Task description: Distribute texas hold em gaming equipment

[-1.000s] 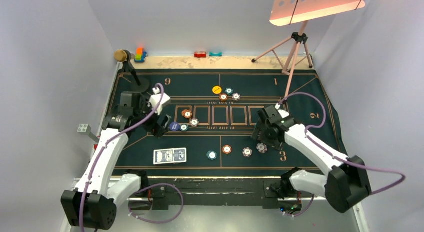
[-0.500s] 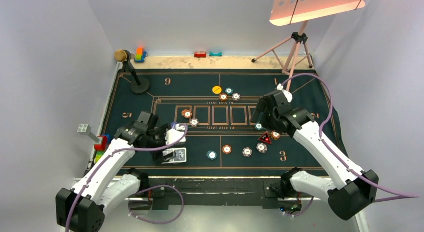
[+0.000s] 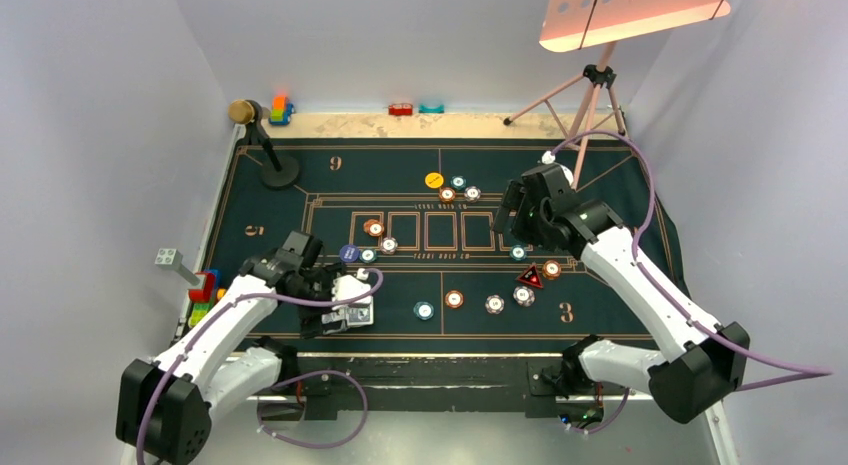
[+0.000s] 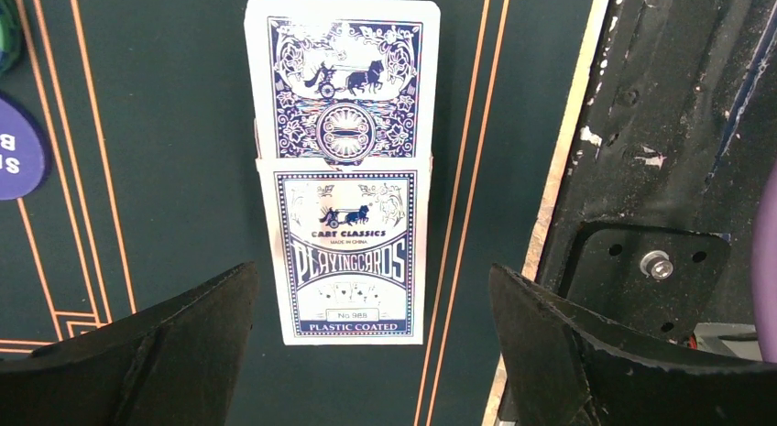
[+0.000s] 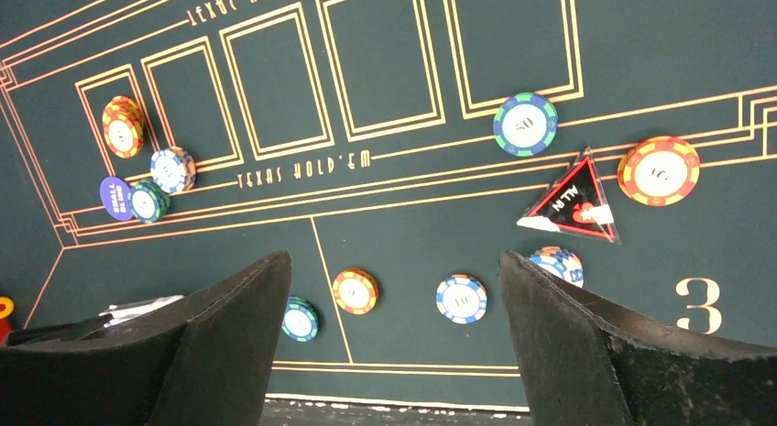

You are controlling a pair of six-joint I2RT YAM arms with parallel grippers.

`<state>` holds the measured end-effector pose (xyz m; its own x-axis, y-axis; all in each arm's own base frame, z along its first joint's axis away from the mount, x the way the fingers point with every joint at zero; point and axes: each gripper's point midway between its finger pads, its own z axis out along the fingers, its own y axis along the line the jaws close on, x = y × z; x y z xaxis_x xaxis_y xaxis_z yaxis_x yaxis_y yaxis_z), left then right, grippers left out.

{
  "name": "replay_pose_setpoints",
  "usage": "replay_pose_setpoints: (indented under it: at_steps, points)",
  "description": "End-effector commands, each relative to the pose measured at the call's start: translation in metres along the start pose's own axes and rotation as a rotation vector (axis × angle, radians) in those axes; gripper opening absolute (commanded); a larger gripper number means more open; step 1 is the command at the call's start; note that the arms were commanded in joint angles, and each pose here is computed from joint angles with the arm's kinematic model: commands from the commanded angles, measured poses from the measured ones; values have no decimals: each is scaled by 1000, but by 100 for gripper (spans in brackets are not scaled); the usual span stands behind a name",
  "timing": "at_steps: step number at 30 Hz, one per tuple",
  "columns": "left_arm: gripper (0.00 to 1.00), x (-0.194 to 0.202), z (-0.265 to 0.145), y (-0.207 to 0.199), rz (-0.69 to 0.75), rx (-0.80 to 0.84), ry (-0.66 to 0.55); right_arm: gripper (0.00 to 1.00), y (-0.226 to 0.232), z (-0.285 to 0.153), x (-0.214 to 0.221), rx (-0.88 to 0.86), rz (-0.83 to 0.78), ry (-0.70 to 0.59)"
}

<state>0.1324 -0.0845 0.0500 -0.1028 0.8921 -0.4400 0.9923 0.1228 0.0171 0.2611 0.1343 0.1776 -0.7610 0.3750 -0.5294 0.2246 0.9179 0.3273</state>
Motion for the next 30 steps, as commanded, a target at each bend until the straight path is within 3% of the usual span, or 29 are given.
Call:
replay_pose_setpoints:
  at_steps: [1,30]
  points:
    - [100,-15,-3,12,57,-3,-23,86,20,-7,-26,-59,-35,-71]
    - [100,-3,35,18,-26,4,186,86,24,-8,-50,-88,-47,-94]
